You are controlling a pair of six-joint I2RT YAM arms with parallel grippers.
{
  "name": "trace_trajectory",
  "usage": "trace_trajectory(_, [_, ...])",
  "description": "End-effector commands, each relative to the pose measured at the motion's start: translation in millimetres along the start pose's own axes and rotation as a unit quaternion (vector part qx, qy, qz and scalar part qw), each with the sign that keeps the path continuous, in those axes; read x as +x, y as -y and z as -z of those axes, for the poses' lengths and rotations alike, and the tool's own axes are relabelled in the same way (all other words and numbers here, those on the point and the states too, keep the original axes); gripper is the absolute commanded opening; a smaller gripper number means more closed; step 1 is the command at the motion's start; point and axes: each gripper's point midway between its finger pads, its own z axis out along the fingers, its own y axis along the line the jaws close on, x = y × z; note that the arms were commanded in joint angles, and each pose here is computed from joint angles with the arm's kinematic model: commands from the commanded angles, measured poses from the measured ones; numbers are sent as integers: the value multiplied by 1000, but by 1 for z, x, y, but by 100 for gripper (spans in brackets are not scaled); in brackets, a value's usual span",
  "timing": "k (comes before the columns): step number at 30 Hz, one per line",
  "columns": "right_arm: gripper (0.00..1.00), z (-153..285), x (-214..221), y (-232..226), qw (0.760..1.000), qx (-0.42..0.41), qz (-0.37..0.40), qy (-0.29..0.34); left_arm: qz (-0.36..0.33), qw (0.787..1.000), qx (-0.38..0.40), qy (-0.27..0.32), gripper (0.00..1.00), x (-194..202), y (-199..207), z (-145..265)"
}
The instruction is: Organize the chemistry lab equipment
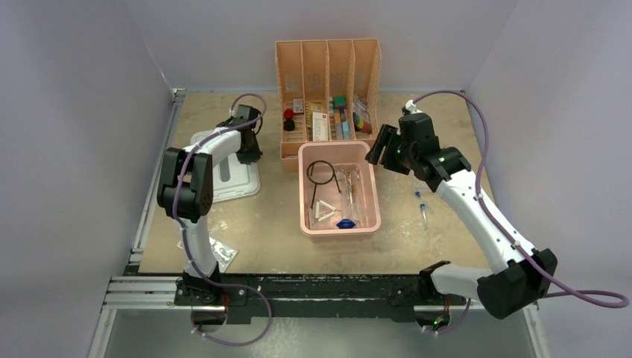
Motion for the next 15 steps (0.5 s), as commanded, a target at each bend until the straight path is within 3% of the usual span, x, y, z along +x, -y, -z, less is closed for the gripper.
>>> trace_trajectory(1, [66, 9, -22, -27, 998, -51, 10, 27, -16, 1000, 7, -17, 8, 7, -4, 17])
trace_trajectory(15, [66, 0, -25, -87, 987, -153, 37, 8, 64, 988, 116, 84, 7, 12, -3, 103])
